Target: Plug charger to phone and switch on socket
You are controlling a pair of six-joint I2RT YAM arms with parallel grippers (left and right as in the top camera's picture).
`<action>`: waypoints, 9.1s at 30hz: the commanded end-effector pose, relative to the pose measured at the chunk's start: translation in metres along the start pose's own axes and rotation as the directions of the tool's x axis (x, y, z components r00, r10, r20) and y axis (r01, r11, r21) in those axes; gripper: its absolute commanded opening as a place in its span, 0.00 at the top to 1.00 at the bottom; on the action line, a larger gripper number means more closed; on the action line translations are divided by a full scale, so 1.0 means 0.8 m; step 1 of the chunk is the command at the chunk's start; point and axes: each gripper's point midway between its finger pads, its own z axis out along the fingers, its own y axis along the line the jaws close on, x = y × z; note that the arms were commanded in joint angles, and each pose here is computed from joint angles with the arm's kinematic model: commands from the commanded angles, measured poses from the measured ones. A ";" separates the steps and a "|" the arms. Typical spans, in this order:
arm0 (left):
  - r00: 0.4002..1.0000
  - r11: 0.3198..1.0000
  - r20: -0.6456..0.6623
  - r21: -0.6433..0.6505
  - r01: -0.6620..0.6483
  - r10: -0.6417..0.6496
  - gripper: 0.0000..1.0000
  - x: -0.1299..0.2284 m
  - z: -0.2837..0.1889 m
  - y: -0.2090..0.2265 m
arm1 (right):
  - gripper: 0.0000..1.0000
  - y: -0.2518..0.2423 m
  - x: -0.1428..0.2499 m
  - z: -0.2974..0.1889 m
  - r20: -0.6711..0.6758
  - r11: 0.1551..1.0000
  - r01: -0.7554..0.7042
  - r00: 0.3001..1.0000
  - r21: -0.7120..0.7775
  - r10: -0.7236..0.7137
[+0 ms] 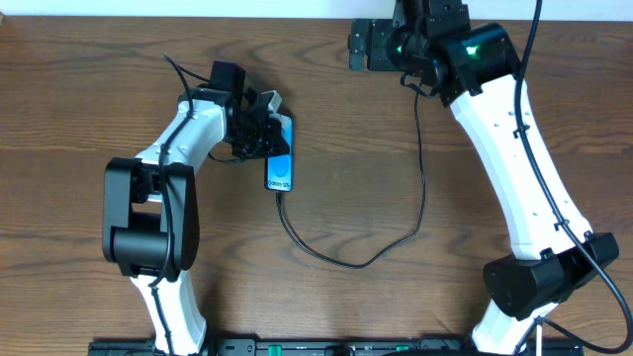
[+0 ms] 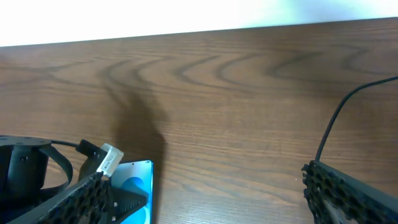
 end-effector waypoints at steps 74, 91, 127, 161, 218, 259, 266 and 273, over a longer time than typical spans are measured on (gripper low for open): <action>0.998 0.997 0.001 -0.039 0.063 -0.063 0.88 -0.007 0.015 0.017 | 0.01 0.004 -0.005 -0.013 0.018 1.000 0.015 1.000 -0.005 -0.015; 0.998 0.997 -0.005 -0.040 0.067 -0.067 0.76 -0.005 0.015 0.017 | 0.01 0.004 -0.005 -0.013 0.018 1.000 0.015 1.000 -0.005 -0.015; 0.994 0.994 -0.025 -0.044 0.101 -0.102 0.70 0.002 0.015 0.018 | 0.01 0.003 -0.004 -0.013 0.014 1.000 0.016 1.000 -0.003 -0.016; 0.982 0.982 -0.083 -0.103 0.161 -0.170 0.54 0.025 0.013 0.028 | 0.01 0.000 -0.002 -0.013 0.011 1.000 0.023 1.000 0.010 -0.023; 0.834 0.989 0.539 -0.135 -0.055 0.120 0.37 -0.045 -0.279 -0.086 | 0.04 -0.088 0.014 -0.021 -0.040 0.965 -0.079 0.995 0.251 0.092; 0.666 0.968 0.704 -0.220 -0.122 0.244 0.11 -0.031 -0.372 -0.136 | 0.48 -0.271 0.115 0.017 -0.082 0.740 -0.396 0.852 0.544 0.517; 0.675 0.969 0.698 -0.219 -0.117 0.239 0.11 -0.031 -0.368 -0.134 | 0.49 -0.300 0.129 0.034 -0.055 0.712 -0.426 0.837 0.559 0.544; 0.683 0.970 0.692 -0.217 -0.112 0.234 0.11 -0.031 -0.365 -0.131 | 0.55 -0.336 0.148 0.039 -0.034 0.669 -0.457 0.812 0.586 0.583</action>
